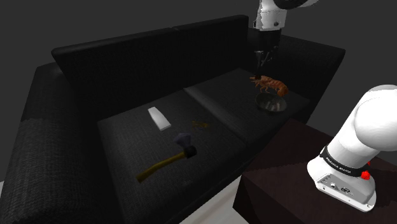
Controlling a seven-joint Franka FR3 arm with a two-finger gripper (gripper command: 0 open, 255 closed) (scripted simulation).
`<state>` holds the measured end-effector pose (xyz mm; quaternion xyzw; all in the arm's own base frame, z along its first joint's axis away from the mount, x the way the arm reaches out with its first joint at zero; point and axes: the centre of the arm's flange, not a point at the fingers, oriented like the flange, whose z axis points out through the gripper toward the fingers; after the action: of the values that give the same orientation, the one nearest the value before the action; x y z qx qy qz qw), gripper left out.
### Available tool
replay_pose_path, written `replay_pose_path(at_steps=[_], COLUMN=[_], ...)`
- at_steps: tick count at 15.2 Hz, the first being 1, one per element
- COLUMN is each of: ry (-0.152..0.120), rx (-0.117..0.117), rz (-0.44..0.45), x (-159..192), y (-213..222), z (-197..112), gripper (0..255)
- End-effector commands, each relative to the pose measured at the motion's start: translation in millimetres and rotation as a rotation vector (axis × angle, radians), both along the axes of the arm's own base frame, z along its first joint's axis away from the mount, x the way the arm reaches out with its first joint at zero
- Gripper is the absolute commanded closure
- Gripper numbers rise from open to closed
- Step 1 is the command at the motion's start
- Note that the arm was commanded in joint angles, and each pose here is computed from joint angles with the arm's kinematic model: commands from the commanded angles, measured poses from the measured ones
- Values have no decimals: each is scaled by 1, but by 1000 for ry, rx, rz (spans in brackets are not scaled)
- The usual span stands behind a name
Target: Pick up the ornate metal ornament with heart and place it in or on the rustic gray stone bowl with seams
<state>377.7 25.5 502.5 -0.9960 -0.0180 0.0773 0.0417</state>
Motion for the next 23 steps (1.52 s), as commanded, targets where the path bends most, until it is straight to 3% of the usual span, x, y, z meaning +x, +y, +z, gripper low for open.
replay_pose_path(at_steps=[1, 23], ry=[-10, -101], rx=[-12, -147], rz=[38, 438], x=[22, 238], y=[9, 144], z=[-14, -149], gripper=[0, 0])
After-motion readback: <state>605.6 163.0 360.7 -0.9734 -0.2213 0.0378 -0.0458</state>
